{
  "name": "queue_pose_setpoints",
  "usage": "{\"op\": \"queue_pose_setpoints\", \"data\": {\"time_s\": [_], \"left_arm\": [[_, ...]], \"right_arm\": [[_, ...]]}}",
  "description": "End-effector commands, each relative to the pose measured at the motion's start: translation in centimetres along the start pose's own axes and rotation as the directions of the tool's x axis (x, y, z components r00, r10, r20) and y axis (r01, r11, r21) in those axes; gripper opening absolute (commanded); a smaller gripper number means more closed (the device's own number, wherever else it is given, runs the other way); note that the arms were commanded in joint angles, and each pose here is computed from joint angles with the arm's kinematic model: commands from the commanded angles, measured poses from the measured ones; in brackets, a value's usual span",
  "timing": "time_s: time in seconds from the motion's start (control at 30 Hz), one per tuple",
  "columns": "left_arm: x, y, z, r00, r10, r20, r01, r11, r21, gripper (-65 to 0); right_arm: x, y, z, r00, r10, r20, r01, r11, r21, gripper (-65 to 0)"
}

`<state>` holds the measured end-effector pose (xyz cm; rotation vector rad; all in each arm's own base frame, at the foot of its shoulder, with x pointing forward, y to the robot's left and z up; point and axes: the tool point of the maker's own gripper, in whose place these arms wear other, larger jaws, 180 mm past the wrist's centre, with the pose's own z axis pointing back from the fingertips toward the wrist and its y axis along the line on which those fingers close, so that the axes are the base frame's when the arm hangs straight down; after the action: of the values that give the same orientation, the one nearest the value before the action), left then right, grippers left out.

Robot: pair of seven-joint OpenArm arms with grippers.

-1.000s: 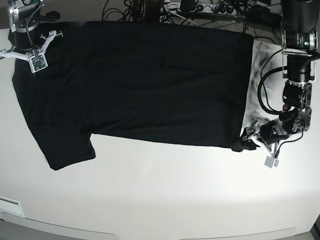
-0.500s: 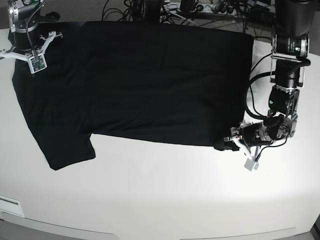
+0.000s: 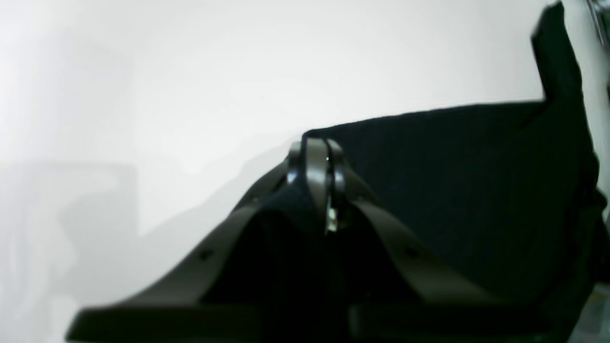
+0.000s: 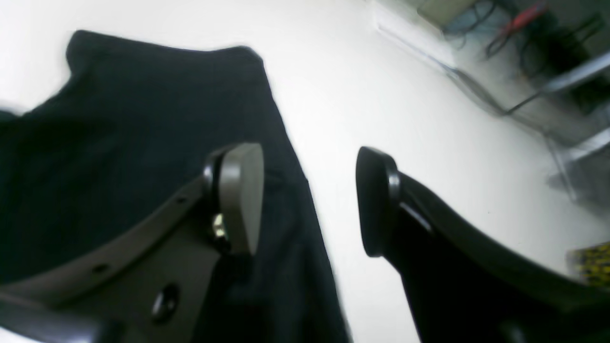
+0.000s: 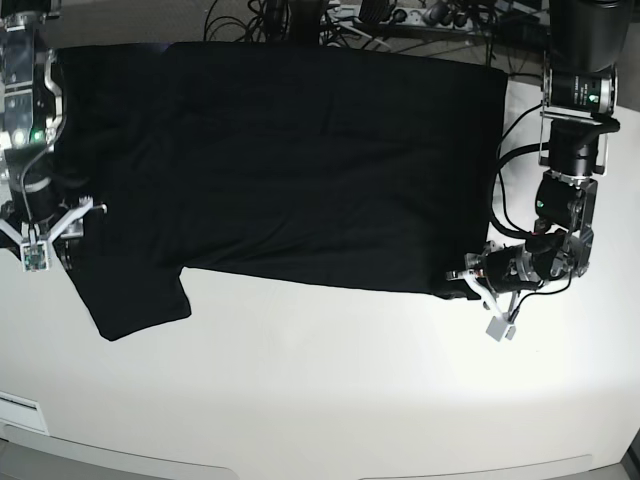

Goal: Fold the T-shirt properly
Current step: 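Move the left gripper to the hem corner and the right gripper to the sleeve, then grasp the hem side and fold it over toward the collar edge with both grippers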

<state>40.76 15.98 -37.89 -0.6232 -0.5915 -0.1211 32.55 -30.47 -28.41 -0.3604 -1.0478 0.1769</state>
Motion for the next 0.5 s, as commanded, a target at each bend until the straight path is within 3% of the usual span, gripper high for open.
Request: {"op": "queue_pose_setpoints", "data": {"time_s": [0.0, 0.1, 0.17, 0.3, 0.47], "left_arm": [[-0.6, 1.4, 0.6, 0.998, -0.023, -0.056, 0.027, 0.997, 0.066, -65.0], [-0.7, 1.6, 0.6, 0.997, -0.030, -0.064, 0.035, 0.996, 0.076, -65.0], [-0.8, 1.7, 0.6, 0.997, -0.034, -0.068, 0.040, 0.996, 0.082, -65.0], [-1.0, 1.8, 0.6, 0.997, -0.031, -0.071, 0.037, 0.996, 0.082, -65.0], [-1.0, 1.7, 0.6, 0.997, -0.031, -0.071, 0.037, 0.996, 0.081, -65.0]], "right_arm": [[1.7, -1.6, -1.2, 0.999, -0.016, 0.042, 0.016, 1.000, -0.013, -31.4], [1.5, -2.9, -5.3, 0.990, -0.137, -0.018, 0.138, 0.990, 0.042, -31.4], [1.3, -3.5, -7.7, 0.969, -0.237, -0.068, 0.242, 0.967, 0.082, -31.4], [0.0, -3.6, -11.2, 0.902, -0.385, -0.197, 0.418, 0.893, 0.169, -31.4], [-1.7, -3.3, -13.3, 0.804, -0.509, -0.307, 0.577, 0.794, 0.194, -31.4]]}}
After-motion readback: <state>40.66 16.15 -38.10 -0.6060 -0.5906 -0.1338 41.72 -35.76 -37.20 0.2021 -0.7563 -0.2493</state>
